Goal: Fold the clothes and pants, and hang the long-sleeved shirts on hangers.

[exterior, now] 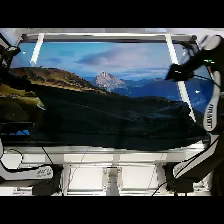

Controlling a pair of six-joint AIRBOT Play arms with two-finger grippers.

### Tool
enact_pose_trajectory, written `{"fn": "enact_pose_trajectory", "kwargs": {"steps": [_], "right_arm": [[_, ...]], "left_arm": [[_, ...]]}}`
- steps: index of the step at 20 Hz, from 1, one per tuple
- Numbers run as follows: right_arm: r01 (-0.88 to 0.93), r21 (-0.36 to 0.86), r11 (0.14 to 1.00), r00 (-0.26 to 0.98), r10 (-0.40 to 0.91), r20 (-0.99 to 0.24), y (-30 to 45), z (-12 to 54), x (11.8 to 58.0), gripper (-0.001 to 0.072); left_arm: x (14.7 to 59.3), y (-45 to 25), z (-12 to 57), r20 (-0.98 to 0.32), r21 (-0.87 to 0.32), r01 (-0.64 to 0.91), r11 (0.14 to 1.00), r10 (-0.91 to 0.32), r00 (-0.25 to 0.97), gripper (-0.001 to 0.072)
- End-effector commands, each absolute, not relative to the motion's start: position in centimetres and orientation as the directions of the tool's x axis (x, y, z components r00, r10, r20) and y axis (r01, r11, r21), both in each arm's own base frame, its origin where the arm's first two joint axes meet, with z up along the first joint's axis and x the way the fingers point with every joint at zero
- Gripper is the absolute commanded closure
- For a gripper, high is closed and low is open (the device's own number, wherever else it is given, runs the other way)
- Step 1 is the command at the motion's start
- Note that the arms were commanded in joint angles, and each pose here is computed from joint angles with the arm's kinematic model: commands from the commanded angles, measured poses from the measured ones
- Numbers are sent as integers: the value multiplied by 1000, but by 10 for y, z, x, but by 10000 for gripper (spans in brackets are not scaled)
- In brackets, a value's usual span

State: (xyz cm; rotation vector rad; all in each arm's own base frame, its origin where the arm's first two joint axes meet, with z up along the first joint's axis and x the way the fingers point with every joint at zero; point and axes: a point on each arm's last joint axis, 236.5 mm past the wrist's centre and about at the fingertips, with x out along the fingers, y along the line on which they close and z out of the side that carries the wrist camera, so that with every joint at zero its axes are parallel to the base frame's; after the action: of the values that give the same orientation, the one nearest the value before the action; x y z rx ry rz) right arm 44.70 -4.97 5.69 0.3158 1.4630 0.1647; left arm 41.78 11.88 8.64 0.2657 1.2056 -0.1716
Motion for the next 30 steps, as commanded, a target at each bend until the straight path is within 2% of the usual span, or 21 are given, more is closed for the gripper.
{"fn": "enact_pose_trajectory", "kwargs": {"steps": [1, 3, 8, 14, 19, 23, 25, 26, 27, 28, 29, 30], "right_arm": [[313, 256, 915, 16, 265, -964, -123, 39, 403, 213], [360, 247, 900, -27, 275, -961, -135, 20, 390, 212], [423, 78, 903, -172, 164, -971, -164, -27, 354, 212], [459, 52, 887, -178, 149, -973, -167, -61, 353, 213], [470, 148, 870, -119, 229, -966, -146, -91, 364, 214], [450, 306, 839, 29, 329, -944, -122, -89, 399, 224], [444, 314, 839, 29, 337, -941, -117, -92, 402, 246], [442, 315, 840, 21, 342, -940, -114, -95, 402, 296], [437, 321, 840, 19, 348, -937, -109, -98, 404, 403], [427, 334, 840, 39, 352, -935, -105, -98, 411, 532], [405, 360, 841, 85, 357, -930, -100, -95, 423, 693], [385, 395, 834, 151, 366, -918, -96, -87, 441, 689]], "left_arm": [[420, 118, 80, -941, 104, 273, 956, 6, 338, 685], [422, 114, 77, -943, 101, 282, 954, 1, 333, 685], [421, 114, 76, -945, 93, 271, 958, -1, 327, 685], [418, 112, 75, -950, 83, 267, 960, -5, 313, 685], [418, 112, 75, -950, 82, 268, 960, -6, 312, 685], [416, 112, 74, -953, 76, 269, 960, -9, 303, 685], [415, 111, 74, -954, 74, 270, 960, -10, 299, 685], [415, 111, 74, -954, 74, 270, 960, -10, 299, 685], [415, 111, 74, -955, 73, 270, 960, -11, 298, 686], [415, 111, 74, -955, 73, 270, 960, -11, 298, 685], [415, 111, 74, -954, 75, 268, 960, -10, 300, 685], [417, 116, 75, -951, 80, 235, 969, 4, 309, 686]]}}
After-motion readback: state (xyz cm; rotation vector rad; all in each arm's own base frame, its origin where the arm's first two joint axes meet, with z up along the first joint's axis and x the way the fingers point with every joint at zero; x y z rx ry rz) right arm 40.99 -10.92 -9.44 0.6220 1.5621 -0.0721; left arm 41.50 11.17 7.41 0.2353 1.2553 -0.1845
